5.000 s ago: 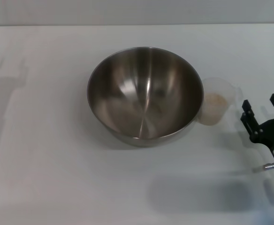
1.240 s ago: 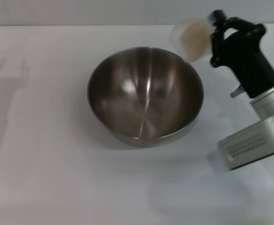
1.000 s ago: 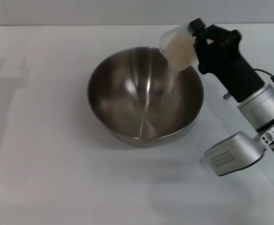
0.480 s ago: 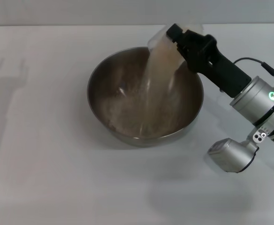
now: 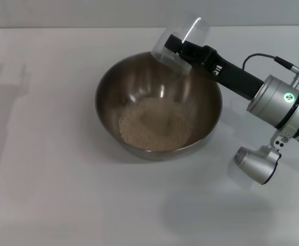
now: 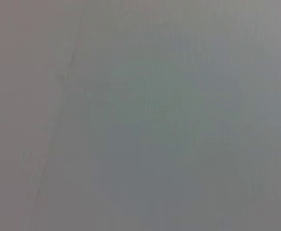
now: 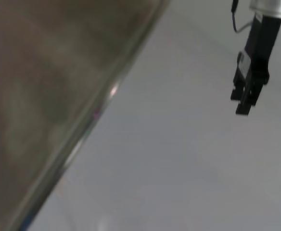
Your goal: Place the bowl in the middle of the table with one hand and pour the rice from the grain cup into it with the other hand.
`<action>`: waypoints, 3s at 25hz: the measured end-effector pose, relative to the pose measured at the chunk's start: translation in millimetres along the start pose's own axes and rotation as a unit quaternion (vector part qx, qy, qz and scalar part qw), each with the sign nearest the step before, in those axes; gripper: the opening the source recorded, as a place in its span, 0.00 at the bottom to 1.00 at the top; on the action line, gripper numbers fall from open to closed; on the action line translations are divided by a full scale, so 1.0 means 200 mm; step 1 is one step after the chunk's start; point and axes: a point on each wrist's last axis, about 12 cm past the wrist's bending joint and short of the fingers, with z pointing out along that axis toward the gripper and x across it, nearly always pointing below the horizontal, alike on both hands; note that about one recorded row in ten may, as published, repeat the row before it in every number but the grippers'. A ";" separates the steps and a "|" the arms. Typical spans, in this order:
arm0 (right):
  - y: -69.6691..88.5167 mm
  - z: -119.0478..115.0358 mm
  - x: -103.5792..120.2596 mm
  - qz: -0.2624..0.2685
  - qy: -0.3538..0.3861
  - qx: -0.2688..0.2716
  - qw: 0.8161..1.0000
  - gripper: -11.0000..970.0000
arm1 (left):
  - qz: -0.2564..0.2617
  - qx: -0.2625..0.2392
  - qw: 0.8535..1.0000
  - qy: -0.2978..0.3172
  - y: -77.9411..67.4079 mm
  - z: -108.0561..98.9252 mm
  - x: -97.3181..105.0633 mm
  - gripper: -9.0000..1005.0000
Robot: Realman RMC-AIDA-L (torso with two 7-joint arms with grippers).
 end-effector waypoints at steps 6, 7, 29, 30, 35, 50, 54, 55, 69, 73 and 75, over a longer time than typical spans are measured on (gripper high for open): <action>-0.02 0.03 0.01 0.062 0.022 0.015 0.998 0.02 | -0.001 0.000 1.000 0.000 0.00 0.00 0.00 0.62; -0.03 0.03 0.01 0.108 0.044 0.025 0.993 0.02 | -0.001 0.001 1.000 -0.003 -0.01 0.01 0.00 0.62; 0.19 -0.18 -0.07 0.791 0.405 0.135 0.439 0.02 | 0.002 0.009 1.000 -0.024 0.00 0.02 -0.03 0.63; 0.19 -0.18 -0.07 0.791 0.405 0.135 0.439 0.02 | 0.002 0.009 1.000 -0.025 0.00 0.01 -0.03 0.63; 0.23 -0.18 -0.08 0.799 0.417 0.097 0.423 0.02 | 0.002 0.010 0.999 -0.030 0.00 0.00 -0.04 0.63; 0.29 -0.16 -0.08 0.799 0.419 0.038 0.429 0.09 | 0.000 0.009 0.999 -0.038 0.00 -0.01 -0.05 0.64; 0.29 -0.17 -0.08 0.798 0.422 0.034 0.429 0.13 | 0.001 0.008 0.999 -0.039 0.00 -0.01 -0.05 0.64; 0.29 -0.18 -0.08 0.798 0.423 0.033 0.429 0.15 | 0.001 0.008 0.999 -0.039 0.00 -0.01 -0.05 0.64; 0.10 -0.40 -0.05 0.754 0.342 0.199 0.525 0.34 | 0.006 0.005 1.000 -0.019 0.01 -0.04 -0.02 0.65; 0.11 -0.38 0.09 0.767 0.311 0.236 0.509 0.38 | 0.008 0.003 1.000 -0.008 0.01 -0.04 0.00 0.65; 0.09 -0.37 0.16 0.774 0.289 0.257 0.501 0.39 | 0.008 0.003 1.000 -0.006 0.01 -0.05 0.01 0.65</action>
